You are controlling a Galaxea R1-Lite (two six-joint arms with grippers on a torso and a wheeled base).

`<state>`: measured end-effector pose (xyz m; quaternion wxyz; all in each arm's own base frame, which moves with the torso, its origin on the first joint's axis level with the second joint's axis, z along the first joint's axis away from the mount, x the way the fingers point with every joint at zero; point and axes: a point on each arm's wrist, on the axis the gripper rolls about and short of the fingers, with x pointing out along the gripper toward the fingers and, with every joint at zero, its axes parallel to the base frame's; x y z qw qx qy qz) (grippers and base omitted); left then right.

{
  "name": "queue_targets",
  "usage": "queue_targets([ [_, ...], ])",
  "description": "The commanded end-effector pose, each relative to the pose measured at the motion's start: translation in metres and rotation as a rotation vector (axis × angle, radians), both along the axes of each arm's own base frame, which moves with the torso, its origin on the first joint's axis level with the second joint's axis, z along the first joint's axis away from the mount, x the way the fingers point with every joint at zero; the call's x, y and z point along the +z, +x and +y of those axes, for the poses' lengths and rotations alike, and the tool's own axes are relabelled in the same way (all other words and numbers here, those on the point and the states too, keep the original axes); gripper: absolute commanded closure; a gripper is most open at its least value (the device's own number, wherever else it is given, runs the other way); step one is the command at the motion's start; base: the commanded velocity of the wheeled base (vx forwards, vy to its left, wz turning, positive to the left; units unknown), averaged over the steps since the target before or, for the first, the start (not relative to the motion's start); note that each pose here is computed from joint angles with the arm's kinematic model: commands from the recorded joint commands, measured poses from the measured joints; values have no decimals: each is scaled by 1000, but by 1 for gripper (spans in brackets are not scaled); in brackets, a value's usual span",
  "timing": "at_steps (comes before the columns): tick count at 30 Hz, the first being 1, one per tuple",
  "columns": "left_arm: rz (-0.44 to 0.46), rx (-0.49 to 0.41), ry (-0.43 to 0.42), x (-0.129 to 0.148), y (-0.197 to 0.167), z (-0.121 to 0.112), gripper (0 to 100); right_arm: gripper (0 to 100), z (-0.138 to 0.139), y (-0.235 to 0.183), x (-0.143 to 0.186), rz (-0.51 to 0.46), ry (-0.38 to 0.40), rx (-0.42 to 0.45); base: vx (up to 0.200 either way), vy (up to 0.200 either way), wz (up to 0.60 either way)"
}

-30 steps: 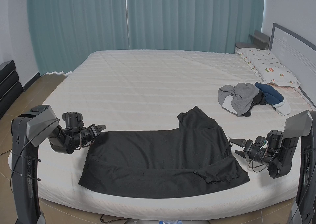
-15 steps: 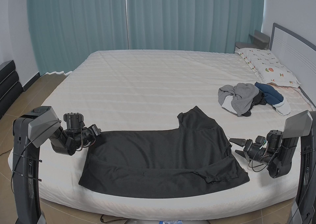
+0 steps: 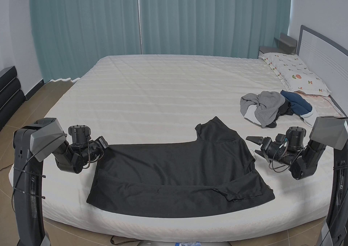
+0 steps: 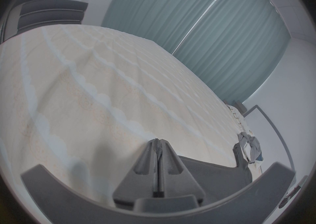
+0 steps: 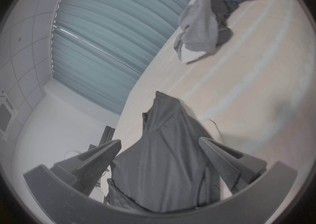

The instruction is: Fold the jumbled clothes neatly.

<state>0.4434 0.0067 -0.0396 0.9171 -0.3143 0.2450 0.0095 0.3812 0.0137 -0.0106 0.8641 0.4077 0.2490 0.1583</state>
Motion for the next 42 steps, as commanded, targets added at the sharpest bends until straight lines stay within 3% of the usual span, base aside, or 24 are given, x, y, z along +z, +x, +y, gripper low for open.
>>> queue_targets([
  [1, 1, 47, -76, 9, -2, -1, 100, 0, 29, 40, 43, -87, -23, 40, 0, 0, 0],
  [4, 9, 52, -88, 9, -4, -1, 100, 0, 41, 60, 43, -60, -109, 77, 0, 0, 0],
  [8, 15, 52, -88, 7, -6, -1, 100, 0, 52, 86, 30, -22, -243, 22, 0, 0, 0],
  [12, 20, 54, -88, 6, -6, -1, 100, 0, 59, 104, 22, -10, -284, 12, 0, 0, 0],
  [17, 18, 55, -88, 7, -6, -1, 100, 0, 61, 118, 10, 53, -317, -13, 0, 0, 0],
  [42, 20, 54, -88, 4, -5, -1, 100, 0, 64, 156, -19, 34, -315, -104, 0, 0, 0],
])
